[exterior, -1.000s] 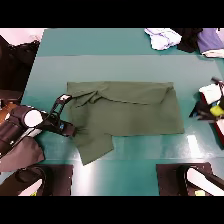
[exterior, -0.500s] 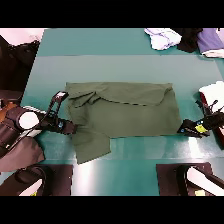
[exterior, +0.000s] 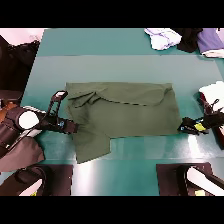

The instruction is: Fold the shirts.

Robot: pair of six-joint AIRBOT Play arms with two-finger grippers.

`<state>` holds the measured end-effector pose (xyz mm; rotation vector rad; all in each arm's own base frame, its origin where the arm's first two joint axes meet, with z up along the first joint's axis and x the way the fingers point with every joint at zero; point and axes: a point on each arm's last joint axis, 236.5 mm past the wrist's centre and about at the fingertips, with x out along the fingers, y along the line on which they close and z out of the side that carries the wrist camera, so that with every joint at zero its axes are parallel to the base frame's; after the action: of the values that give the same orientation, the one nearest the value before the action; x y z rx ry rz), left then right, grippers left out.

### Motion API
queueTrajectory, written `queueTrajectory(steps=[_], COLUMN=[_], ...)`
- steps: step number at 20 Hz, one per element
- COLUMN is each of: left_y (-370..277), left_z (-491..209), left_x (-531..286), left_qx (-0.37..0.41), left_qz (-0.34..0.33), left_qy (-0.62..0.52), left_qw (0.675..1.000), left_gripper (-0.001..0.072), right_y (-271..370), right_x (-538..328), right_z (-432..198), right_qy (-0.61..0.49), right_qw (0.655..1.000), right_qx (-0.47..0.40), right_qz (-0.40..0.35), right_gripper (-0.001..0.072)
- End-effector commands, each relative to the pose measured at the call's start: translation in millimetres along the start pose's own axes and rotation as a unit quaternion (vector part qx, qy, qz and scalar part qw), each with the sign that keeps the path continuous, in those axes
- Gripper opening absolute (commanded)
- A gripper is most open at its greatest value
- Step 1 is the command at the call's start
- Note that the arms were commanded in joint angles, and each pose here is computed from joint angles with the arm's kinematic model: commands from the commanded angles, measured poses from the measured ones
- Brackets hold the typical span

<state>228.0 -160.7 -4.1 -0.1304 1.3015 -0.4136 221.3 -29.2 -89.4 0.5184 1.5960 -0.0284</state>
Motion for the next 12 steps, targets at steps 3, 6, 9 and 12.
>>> queueTrajectory(steps=[3, 6, 9, 12], left_y=[-6, -13, -32, -56], left_z=[0, 1, 21, 50], left_x=[0, -3, -29, -81], left_qx=[-0.006, -0.012, 0.0, 0.035], left_qz=[-0.012, -0.026, -0.044, -0.059], left_qy=[-0.001, 0.0, -0.021, -0.06], left_qw=[1.0, 1.0, 0.999, 0.996], left_gripper=[0.0033, 0.0033, 0.0033, 0.0033], right_y=[-2, 4, 25, 73], right_x=[-1, -17, -43, -77], right_z=[3, 5, -6, -13], right_qy=[-0.009, -0.039, -0.066, -0.125], right_qw=[1.0, 0.999, 0.997, 0.987], right_qx=[-0.002, -0.012, -0.025, -0.041], right_qz=[-0.004, -0.006, 0.019, 0.095], right_gripper=[0.002, 0.0019, 0.0018, 0.0018])
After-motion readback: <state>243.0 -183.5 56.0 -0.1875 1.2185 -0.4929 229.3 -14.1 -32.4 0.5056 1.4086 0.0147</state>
